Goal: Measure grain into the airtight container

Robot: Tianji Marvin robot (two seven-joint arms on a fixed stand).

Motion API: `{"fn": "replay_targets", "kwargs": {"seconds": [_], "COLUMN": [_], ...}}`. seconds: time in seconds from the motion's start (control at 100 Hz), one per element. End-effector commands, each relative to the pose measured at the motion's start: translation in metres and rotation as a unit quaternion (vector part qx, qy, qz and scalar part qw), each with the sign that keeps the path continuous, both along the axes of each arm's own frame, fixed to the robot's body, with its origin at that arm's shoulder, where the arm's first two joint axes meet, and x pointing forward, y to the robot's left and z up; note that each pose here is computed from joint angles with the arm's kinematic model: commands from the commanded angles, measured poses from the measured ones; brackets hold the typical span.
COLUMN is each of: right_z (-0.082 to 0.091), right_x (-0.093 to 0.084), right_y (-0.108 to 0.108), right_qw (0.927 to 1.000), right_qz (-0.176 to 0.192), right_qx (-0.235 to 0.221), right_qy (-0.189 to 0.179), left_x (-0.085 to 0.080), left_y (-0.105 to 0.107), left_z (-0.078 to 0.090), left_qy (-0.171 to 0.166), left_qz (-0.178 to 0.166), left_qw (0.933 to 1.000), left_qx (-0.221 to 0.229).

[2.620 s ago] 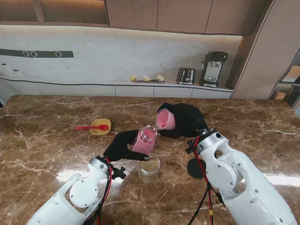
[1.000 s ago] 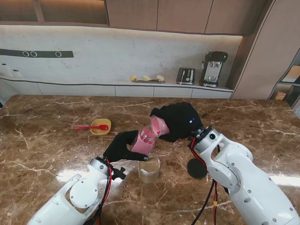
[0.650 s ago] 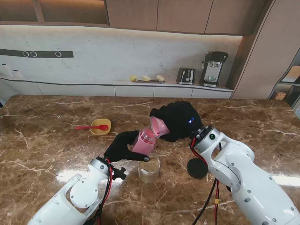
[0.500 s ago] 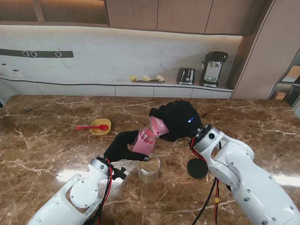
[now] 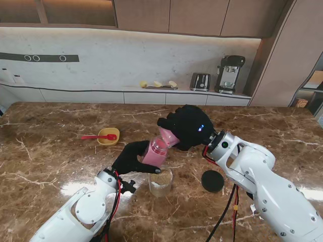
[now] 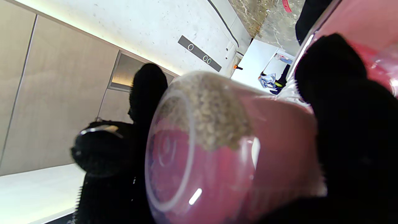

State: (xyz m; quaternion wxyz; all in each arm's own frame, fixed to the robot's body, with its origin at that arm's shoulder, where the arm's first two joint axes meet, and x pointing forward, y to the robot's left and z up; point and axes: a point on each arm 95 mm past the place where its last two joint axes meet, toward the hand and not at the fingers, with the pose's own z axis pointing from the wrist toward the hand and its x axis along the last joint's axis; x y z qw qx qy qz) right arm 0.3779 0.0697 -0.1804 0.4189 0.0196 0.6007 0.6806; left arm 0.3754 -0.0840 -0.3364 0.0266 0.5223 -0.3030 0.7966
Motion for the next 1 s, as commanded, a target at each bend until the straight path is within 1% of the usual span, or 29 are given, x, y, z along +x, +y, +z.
{"fn": "replay_targets", "kwargs": {"seconds": [0.0, 0.23, 0.56, 0.82, 0.99], "right_z": [-0.0032, 0.0009, 0.0018, 0.0032, 0.0033], "right_x": [0.0010, 0.0020, 0.0051, 0.0065, 0.0070], "right_y": [-0.0009, 0.0013, 0.0031, 0.0030, 0.0039], "right_qw": [0.9999, 0.9989, 0.9957, 0.9934, 0.9930], "right_qz": [0.000, 0.007, 0.017, 0.019, 0.020], "right_qx": [-0.015, -0.037, -0.064, -0.076, -0.077], "right_qy": [0.001, -0.028, -0.064, -0.084, -0.088], "left_x": [-0.0012, -0.0011, 0.0009, 0.0019, 0.0020], "left_y": [-0.0046, -0.0048, -0.0072, -0.0092, -0.0104], "left_z": [0.0040, 0.0042, 0.0039, 0.0039, 0.0039], "left_qy": [-0.006, -0.005, 0.000, 0.002, 0.003], "left_qz": [-0.005, -0.005, -0.004, -0.004, -0.003], "left_qw": [1.0000, 1.0000, 1.0000, 1.0000, 1.0000], "left_qx": [-0.006, -0.005, -0.007, -0.007, -0.007]}}
